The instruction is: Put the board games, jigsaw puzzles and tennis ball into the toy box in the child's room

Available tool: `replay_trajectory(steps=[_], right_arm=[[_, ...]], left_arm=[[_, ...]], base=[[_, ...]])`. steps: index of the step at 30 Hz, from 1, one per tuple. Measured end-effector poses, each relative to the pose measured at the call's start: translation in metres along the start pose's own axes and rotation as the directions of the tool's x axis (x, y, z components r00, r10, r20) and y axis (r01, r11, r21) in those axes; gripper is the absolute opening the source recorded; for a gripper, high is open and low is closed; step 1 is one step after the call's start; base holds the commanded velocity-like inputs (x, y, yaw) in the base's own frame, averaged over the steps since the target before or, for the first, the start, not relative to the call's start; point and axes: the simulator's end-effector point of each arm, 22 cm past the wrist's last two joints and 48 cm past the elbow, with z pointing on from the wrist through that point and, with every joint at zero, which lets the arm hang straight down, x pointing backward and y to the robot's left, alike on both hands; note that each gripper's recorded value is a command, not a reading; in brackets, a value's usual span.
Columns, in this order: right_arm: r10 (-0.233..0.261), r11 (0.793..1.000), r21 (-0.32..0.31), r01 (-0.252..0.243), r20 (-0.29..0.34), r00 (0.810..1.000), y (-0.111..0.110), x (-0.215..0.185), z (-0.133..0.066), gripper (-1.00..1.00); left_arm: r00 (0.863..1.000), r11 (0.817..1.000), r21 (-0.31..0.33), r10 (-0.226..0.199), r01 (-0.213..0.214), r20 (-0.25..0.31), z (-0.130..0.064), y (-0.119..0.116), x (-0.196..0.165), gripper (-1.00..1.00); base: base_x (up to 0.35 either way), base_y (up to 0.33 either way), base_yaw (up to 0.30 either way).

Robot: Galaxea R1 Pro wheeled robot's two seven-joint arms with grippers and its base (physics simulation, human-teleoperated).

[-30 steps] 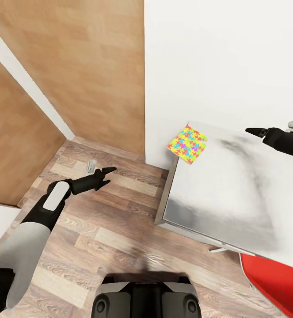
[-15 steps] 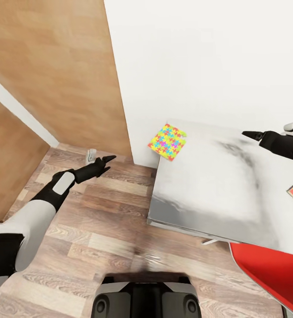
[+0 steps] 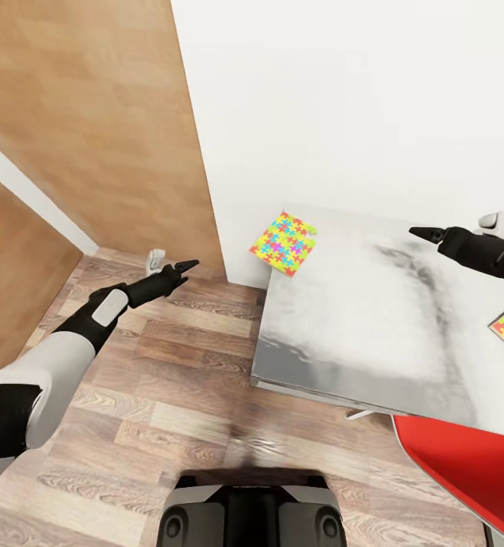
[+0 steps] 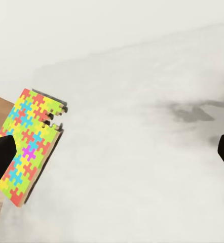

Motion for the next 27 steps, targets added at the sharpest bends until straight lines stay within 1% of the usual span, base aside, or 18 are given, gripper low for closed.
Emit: replay_trajectory(steps=[6, 19, 27], right_arm=[[0.001, 1.0, -0.004, -0.001, -0.003, 1.0, 0.001, 0.001, 0.0, 1.0], [-0.002, 1.0, -0.012, 0.002, -0.001, 1.0, 0.005, -0.003, 0.0, 1.0], [-0.002, 1.0, -0.013, 0.002, 0.0, 1.0, 0.005, -0.003, 0.0, 1.0]], left_arm=[[1.0, 1.0, 0.008, 0.003, -0.003, 0.003, 0.001, -0.004, -0.008, 1.0], [1.0, 1.0, 0.002, -0.012, 0.012, 0.0, 0.006, -0.007, -0.015, 1.0], [1.0, 1.0, -0.003, -0.014, 0.014, 0.0, 0.008, -0.008, -0.016, 1.0]], base=[[0.0, 0.0, -0.008], [0.0, 0.0, -0.008], [0.0, 0.0, -0.139]])
